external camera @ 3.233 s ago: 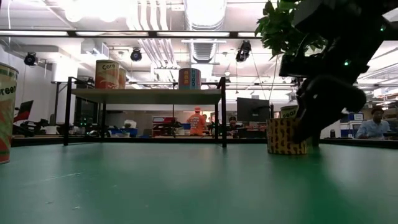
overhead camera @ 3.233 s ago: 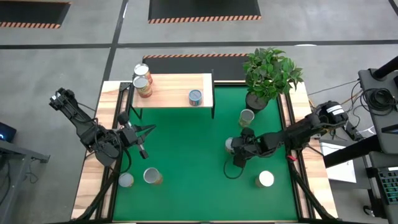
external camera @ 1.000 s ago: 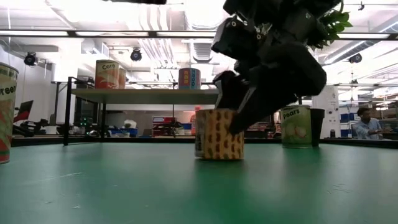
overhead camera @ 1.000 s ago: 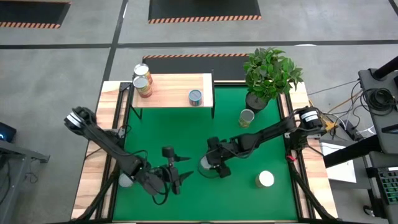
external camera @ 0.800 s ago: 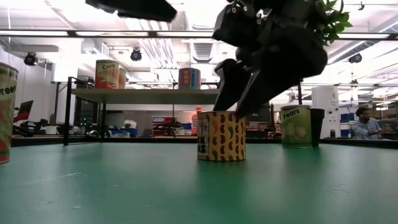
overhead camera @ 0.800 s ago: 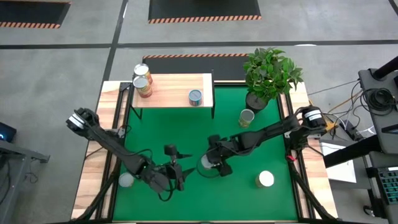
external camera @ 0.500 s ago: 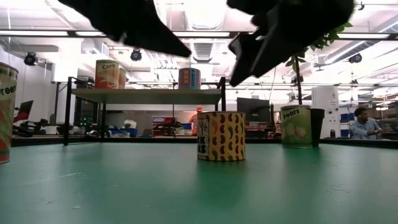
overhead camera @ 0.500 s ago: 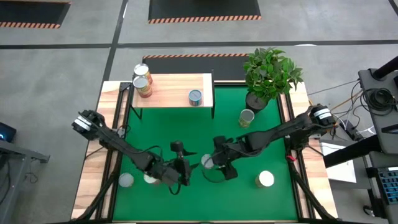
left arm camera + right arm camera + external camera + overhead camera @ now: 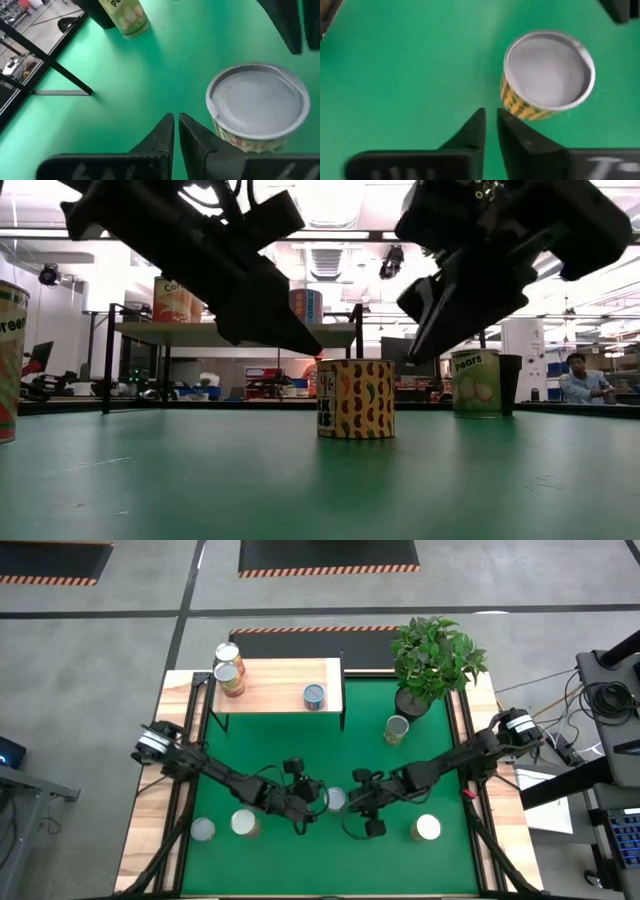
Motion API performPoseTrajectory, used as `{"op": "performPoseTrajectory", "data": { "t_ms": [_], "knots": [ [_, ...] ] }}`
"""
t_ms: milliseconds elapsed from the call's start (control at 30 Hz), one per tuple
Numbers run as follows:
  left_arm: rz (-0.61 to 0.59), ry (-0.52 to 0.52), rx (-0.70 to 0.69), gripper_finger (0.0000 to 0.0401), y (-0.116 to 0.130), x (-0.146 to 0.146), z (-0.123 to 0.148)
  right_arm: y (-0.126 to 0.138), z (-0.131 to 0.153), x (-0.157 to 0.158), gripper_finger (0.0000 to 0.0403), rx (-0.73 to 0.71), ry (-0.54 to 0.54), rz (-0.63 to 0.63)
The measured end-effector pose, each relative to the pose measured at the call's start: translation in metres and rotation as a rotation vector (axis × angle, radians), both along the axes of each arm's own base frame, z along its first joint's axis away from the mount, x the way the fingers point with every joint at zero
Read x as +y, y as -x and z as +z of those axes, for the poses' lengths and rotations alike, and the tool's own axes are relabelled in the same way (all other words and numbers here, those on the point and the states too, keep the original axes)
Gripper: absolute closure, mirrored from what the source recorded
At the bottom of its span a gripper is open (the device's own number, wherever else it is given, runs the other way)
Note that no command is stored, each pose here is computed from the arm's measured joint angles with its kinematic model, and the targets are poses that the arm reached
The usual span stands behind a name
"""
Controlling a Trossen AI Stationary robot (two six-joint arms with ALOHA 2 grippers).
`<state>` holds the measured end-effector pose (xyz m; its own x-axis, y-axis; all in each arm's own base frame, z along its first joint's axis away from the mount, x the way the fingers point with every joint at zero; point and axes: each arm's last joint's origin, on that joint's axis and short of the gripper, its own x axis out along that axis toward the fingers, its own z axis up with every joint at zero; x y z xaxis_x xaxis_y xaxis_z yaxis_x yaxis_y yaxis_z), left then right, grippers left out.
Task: Pick and place cans onto a shelf
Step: Put the yellow can on the shelf aligned with the pink can
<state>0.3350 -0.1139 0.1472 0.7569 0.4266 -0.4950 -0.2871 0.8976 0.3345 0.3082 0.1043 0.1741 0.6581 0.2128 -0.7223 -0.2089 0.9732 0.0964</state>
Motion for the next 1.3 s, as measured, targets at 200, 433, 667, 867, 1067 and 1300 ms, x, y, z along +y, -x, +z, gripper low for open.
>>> {"op": "performPoseTrajectory", "data": {
  "t_ms": [200,433,667,867,1067,1300],
  "knots": [
    [0.003,0.003,0.0,0.0388,-0.003,0.002,-0.005,-0.002,-0.008,-0.001,0.039,-0.06,0.036,-0.025],
    [-0.006,0.023,0.006,0.04,-0.007,0.004,-0.013,-0.003,-0.016,-0.004,0.039,-0.046,0.081,-0.061],
    [-0.031,0.069,-0.003,0.0401,-0.01,0.003,-0.019,-0.004,-0.017,-0.011,0.039,-0.045,0.12,-0.08],
    [-0.03,0.106,-0.004,0.0401,-0.006,-0.003,-0.016,-0.006,-0.018,-0.026,0.039,-0.038,0.203,-0.137],
    [0.015,0.177,0.038,0.0401,0.001,-0.007,-0.022,-0.009,-0.017,-0.038,0.039,-0.038,0.251,-0.164],
    [-0.012,0.168,0.04,0.0401,0.007,-0.012,-0.011,-0.003,-0.014,-0.039,0.039,-0.005,0.259,-0.162]
  ]
}}
